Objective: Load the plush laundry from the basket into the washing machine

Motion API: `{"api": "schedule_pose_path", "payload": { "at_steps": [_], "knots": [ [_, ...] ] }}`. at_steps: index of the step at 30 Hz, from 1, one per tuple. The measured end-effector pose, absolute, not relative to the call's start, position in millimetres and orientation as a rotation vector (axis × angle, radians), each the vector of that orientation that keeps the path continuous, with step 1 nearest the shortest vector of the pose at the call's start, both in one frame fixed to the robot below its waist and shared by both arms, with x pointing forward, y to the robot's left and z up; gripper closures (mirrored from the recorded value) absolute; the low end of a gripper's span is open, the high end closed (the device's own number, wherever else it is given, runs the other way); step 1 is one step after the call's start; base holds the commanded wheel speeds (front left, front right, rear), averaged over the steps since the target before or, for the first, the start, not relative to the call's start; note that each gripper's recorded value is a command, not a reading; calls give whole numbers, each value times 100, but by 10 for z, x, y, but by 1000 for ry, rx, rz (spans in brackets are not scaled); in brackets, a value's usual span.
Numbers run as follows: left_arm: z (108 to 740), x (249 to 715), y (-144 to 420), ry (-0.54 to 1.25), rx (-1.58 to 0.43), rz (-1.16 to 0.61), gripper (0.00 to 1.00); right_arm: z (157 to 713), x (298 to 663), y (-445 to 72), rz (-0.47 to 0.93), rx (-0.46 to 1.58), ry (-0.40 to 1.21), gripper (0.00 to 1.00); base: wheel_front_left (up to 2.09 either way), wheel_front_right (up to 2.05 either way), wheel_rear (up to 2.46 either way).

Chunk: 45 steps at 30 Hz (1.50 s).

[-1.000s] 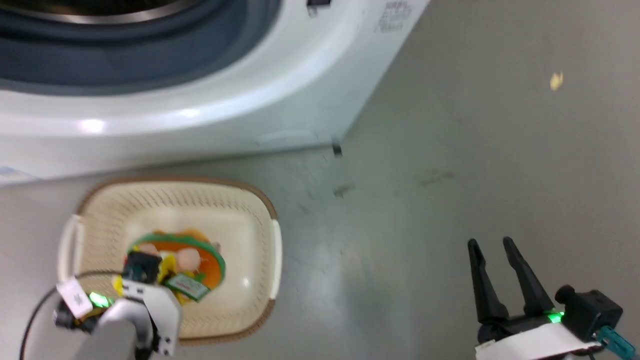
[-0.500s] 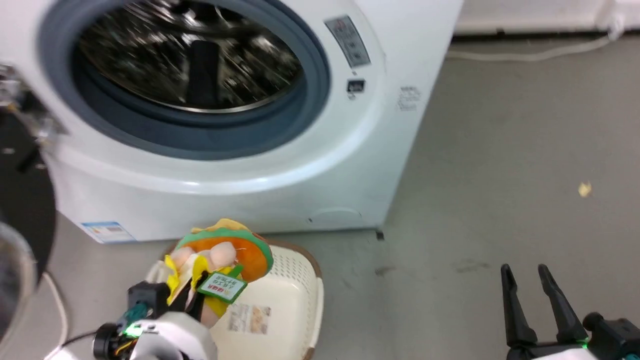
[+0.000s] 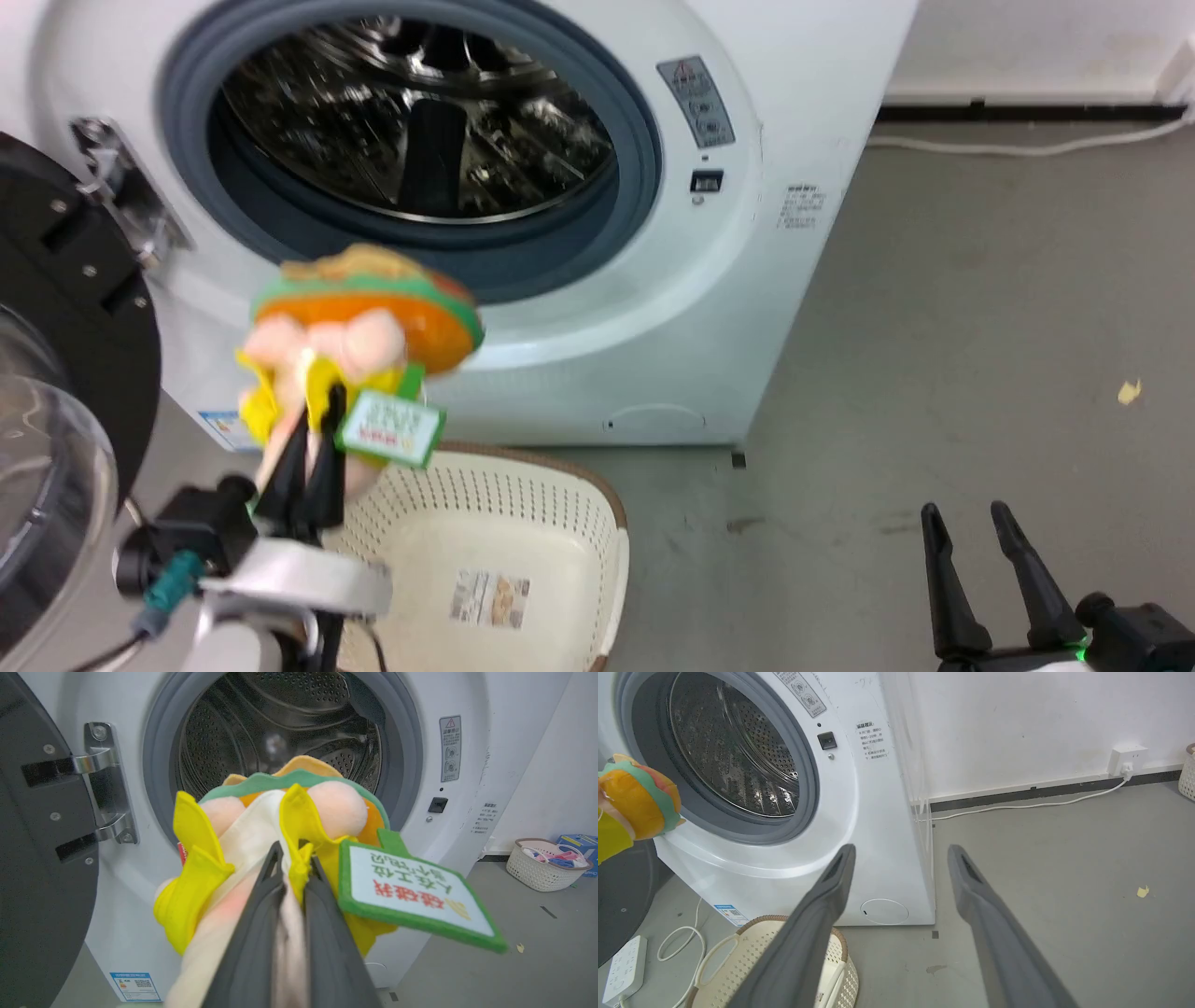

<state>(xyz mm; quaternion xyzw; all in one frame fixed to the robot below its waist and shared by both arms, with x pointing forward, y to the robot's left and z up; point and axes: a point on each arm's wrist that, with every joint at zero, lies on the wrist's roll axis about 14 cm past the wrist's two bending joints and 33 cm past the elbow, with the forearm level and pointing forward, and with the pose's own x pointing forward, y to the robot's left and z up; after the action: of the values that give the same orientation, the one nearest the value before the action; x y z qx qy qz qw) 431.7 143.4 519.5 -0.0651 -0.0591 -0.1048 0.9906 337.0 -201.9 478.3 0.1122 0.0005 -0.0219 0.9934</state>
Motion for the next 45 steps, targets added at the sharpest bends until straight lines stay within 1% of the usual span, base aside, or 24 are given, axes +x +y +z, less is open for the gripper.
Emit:
{"api": "schedule_pose_path", "payload": {
  "at_steps": [4, 7, 10, 13, 17, 22, 26, 31, 37, 45],
  "knots": [
    [5342, 4604, 1375, -179, -124, -226, 100, 4714, 3483, -2015, -44, 222, 22, 0, 0, 0, 0],
    [5387, 4930, 1326, -208, -93, -258, 100, 4667, 3643, -1974, -30, 220, 32, 0, 0, 0, 0],
    [5362, 5314, 1286, -196, -46, -291, 100, 4582, 3792, -1986, -33, 220, 49, 0, 0, 0, 0],
    [5266, 5712, 1274, -157, -13, -304, 100, 4455, 3890, -2051, -58, 234, 77, 0, 0, 0, 0],
    [5015, 6203, 1267, -63, 43, -322, 100, 4249, 3933, -2139, -96, 254, 128, 0, 0, 0, 0],
    [4714, 6786, 1345, 55, 102, -308, 100, 4035, 3884, -2277, -156, 266, 190, 0, 0, 0, 0],
    [4502, 7142, 1305, 130, 118, -302, 100, 3928, 3809, -2398, -206, 265, 227, 0, 0, 0, 0],
    [4171, 7423, 1247, 228, 149, -309, 100, 3834, 3727, -2491, -249, 261, 264, 0, 0, 0, 0],
    [4018, 7679, 1131, 257, 147, -314, 100, 3715, 3674, -2512, -269, 260, 308, 0, 0, 0, 0],
    [3795, 7776, 950, 312, 124, -341, 100, 3627, 3661, -2495, -275, 273, 335, 0, 0, 0, 0]
  ]
}}
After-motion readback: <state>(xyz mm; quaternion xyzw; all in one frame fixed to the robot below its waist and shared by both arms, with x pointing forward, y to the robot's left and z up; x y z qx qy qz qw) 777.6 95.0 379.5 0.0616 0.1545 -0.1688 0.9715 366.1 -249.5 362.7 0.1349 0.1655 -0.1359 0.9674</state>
